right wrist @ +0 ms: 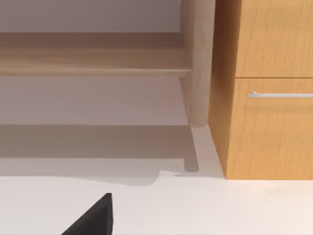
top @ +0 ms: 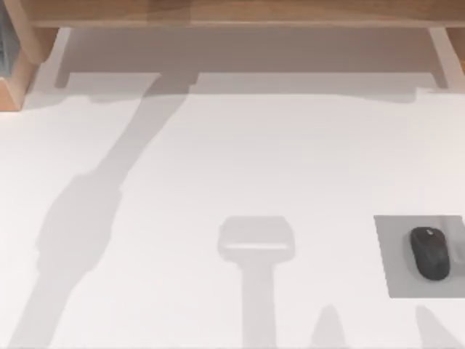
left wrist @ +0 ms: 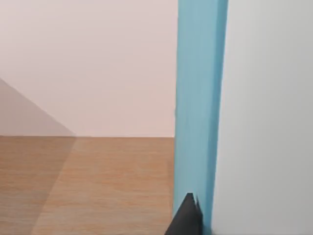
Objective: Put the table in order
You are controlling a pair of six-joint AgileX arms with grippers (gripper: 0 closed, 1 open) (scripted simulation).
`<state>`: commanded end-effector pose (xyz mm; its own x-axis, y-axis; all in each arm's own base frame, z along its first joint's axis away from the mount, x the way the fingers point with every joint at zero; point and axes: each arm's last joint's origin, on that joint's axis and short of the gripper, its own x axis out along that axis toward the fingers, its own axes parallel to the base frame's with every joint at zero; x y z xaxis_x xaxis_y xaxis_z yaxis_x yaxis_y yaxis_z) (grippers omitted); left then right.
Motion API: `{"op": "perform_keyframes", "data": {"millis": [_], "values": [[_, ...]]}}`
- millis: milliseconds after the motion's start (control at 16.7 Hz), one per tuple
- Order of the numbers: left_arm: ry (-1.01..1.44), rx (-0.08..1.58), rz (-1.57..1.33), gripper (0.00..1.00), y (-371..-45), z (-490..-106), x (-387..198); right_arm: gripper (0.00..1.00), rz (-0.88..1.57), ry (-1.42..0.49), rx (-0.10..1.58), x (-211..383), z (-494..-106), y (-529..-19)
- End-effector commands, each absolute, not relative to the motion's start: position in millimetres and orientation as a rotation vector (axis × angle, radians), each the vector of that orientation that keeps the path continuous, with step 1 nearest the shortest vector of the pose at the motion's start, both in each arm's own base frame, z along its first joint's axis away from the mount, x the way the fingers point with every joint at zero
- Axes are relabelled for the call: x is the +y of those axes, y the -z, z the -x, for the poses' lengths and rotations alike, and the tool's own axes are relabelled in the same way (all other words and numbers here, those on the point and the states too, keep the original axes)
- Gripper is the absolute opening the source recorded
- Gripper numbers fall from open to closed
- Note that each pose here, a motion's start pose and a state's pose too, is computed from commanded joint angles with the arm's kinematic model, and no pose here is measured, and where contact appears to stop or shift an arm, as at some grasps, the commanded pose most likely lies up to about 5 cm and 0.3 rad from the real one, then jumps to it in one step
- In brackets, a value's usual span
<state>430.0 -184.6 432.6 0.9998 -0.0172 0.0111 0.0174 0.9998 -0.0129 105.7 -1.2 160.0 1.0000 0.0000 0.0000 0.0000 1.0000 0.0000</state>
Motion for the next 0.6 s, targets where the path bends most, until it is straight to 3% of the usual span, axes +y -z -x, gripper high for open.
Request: {"op": "perform_keyframes", "data": {"millis": [600], "values": [[0.019,-0.01,0.011,0.0,-437,-419,-186,1.0,0.0,0.0,0.0,-1,-106,-160]]}}
